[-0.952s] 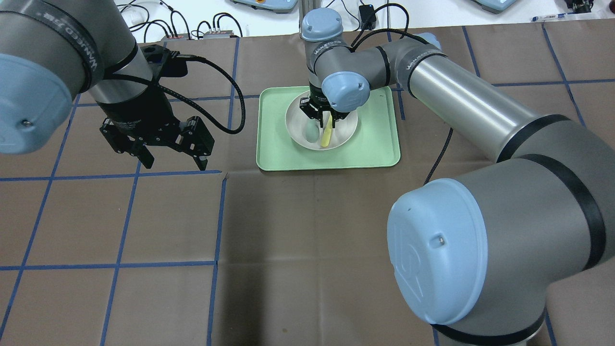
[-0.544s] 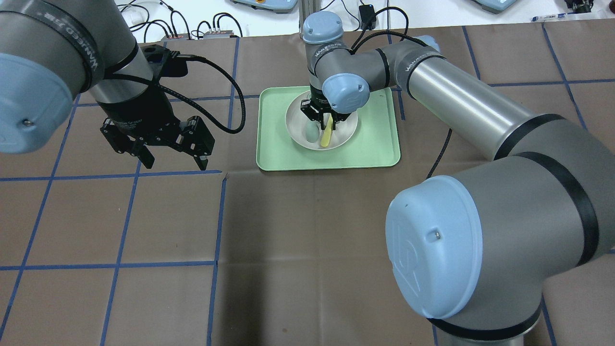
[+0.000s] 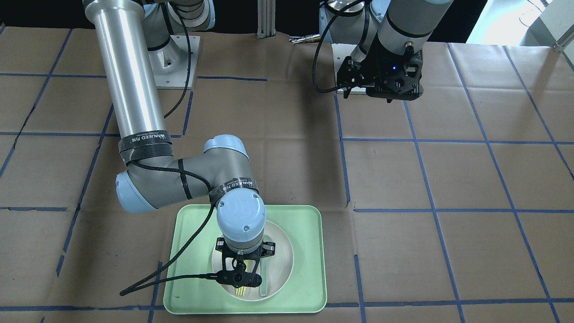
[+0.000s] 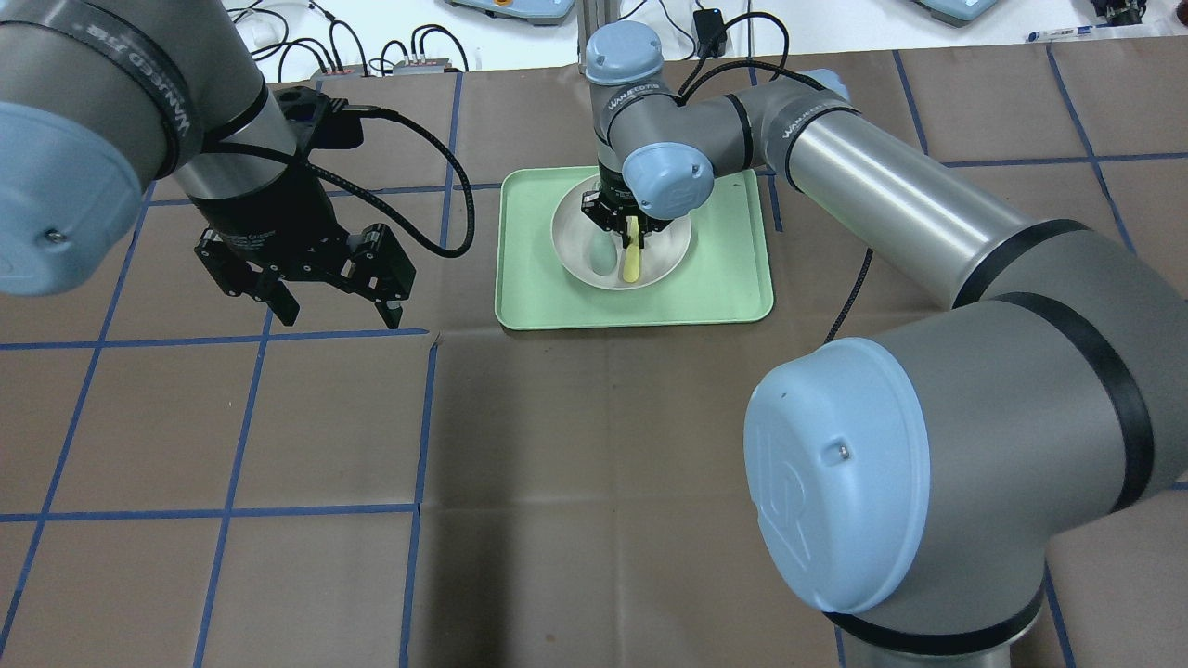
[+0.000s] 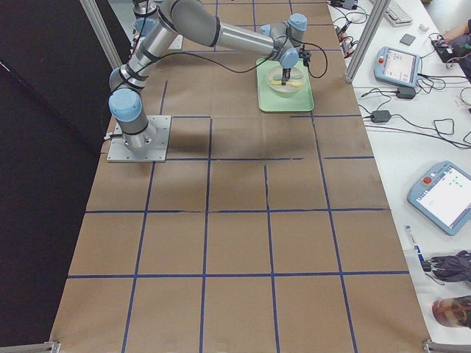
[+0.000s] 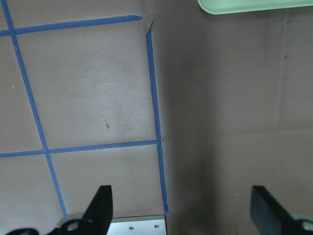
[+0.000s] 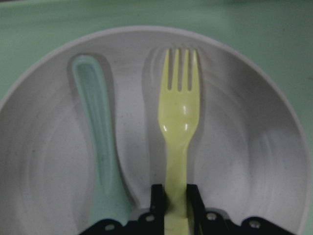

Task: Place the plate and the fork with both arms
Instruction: 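Close the right gripper on the yellow fork and lift it, then carry the fork beside the plate and lower it onto the tray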

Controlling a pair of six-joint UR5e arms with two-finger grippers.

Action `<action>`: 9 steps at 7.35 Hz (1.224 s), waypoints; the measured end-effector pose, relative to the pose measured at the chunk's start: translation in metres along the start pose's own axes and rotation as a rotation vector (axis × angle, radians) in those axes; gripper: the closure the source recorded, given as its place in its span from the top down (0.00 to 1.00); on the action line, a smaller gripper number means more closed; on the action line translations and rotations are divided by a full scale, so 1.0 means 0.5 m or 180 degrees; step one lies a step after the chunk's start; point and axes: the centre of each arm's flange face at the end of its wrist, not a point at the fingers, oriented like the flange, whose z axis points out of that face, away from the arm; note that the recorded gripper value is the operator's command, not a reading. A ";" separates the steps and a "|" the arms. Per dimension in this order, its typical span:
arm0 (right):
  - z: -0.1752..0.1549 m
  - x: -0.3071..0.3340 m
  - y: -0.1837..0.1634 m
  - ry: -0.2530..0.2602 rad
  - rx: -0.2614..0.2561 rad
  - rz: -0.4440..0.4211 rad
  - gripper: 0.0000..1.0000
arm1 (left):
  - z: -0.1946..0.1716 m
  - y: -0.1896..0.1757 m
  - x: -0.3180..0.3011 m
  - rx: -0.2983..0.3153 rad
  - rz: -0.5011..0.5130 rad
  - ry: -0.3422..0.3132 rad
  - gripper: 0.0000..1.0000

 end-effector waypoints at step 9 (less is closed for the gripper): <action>-0.158 0.193 0.010 -0.0015 0.0026 -0.0057 0.02 | -0.011 -0.022 -0.001 0.0252 0.0036 -0.0009 1.00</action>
